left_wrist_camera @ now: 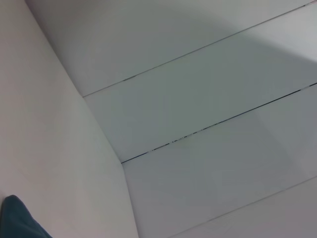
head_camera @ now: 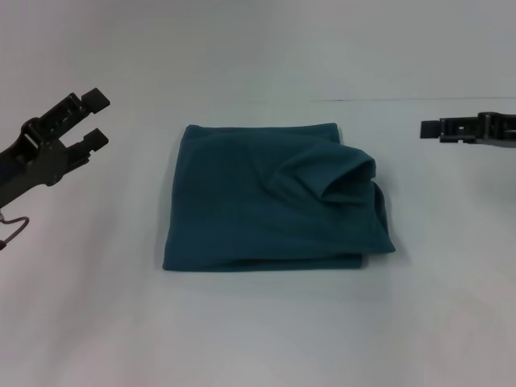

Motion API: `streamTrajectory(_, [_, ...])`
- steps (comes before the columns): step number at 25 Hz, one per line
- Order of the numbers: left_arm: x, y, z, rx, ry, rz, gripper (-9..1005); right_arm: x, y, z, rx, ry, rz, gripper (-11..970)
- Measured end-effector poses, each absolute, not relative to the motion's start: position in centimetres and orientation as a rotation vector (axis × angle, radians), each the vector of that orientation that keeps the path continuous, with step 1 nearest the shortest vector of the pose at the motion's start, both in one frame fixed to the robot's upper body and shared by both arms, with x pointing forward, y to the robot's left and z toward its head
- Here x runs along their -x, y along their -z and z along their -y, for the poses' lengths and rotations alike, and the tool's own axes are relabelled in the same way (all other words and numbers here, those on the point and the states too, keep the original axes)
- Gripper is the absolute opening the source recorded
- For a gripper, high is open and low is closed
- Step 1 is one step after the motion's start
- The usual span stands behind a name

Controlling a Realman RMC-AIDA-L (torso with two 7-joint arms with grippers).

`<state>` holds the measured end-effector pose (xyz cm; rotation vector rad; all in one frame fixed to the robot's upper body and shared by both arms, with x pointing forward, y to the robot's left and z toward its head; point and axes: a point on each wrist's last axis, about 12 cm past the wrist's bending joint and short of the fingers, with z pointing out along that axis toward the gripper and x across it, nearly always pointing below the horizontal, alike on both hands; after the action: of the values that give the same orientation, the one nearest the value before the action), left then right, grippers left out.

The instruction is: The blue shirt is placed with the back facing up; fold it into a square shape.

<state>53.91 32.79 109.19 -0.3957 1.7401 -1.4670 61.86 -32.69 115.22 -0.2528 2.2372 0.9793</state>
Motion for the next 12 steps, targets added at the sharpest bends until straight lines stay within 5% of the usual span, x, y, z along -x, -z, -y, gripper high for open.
streamTrajectory(12, [-54.6, -109.4, -33.4, 0.435, 1.419, -1.733, 935, -60.6, -114.2, 31.4, 0.649, -0.785, -2.07, 640])
